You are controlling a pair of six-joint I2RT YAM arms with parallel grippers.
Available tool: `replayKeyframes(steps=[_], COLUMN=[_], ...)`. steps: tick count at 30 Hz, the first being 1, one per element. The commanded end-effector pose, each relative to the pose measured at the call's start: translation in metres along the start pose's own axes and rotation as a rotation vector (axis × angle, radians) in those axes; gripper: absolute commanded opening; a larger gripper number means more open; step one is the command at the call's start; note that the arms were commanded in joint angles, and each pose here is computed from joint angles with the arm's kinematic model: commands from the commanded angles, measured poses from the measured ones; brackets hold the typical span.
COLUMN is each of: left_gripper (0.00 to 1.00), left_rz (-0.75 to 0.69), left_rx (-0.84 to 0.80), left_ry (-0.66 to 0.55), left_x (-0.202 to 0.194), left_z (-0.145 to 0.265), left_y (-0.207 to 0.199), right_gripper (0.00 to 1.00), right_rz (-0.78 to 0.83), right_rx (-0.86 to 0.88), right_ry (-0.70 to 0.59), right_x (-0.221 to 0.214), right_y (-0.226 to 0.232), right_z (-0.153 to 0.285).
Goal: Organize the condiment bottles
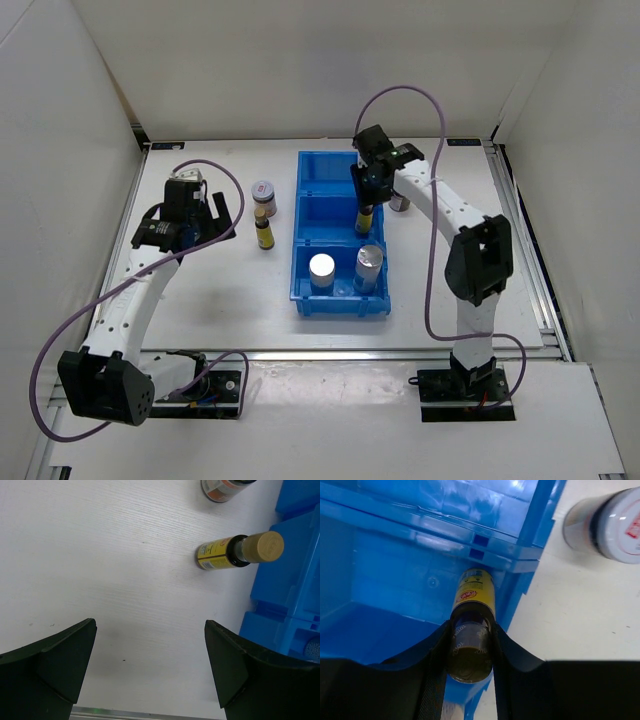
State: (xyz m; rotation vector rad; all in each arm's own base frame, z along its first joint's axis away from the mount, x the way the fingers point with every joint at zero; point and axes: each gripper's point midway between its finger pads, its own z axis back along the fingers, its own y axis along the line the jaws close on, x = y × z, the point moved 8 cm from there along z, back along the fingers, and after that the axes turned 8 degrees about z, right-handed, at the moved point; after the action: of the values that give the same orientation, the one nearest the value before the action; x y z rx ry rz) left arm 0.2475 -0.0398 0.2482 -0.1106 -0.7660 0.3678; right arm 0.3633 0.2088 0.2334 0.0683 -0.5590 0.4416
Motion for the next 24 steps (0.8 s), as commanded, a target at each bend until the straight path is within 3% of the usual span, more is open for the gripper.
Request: replayKeyframes(steps=[1, 4, 6, 9, 10, 11, 13, 14, 17, 24], left_gripper=[1.0, 1.0, 1.0, 1.0, 1.0, 1.0, 1.0, 1.0, 1.0, 1.0], left_rz=[0.003, 0.001, -0.01, -0.011, -0.011, -0.011, -0.01, -0.01, -0.01, -0.022], left_rx=[-0.049, -0.053, -0.067, -0.096, -0.107, -0.115, -0.135, -0.135, -0.181, -0.239], left_ry=[-0.034, -0.016, 0.006, 0.021, 0.027, 0.031, 0.016, 0.016, 0.027, 0.039], left_x=[0.006, 0.004, 0.005, 0.005, 0.007, 0.007, 0.013, 0.013, 0.014, 0.01], left_z=[0.01, 0.006, 0.002, 0.002, 0.001, 0.001, 0.006, 0.006, 0.009, 0.013], left_y=[-0.003, -0.004, -0.007, -0.011, -0.014, -0.014, -0.018, -0.018, -0.023, -0.038], right_gripper=[0.0, 0.04, 0.14, 0.17, 0.26, 0.41, 0.51, 0.64, 0.87, 0.95], right_rz=[-0.002, 0.006, 0.008, 0.007, 0.017, 0.025, 0.032, 0.039, 0.035, 0.003], right_rx=[0.044, 0.038, 0.028, 0.022, 0.007, -0.003, -0.029, -0.05, -0.084, -0.149], right_ry=[-0.072, -0.063, -0.045, -0.033, -0.025, -0.042, -0.06, -0.072, -0.075, -0.203], right_x=[0.012, 0.006, -0.001, -0.005, -0.008, -0.006, -0.006, -0.005, -0.006, 0.004], right_y=[0.008, 0.012, 0.011, 0.015, 0.017, 0.02, 0.021, 0.023, 0.022, 0.011], right_z=[-0.005, -0.017, -0.025, -0.027, -0.029, -0.023, -0.014, -0.01, 0.001, 0.061])
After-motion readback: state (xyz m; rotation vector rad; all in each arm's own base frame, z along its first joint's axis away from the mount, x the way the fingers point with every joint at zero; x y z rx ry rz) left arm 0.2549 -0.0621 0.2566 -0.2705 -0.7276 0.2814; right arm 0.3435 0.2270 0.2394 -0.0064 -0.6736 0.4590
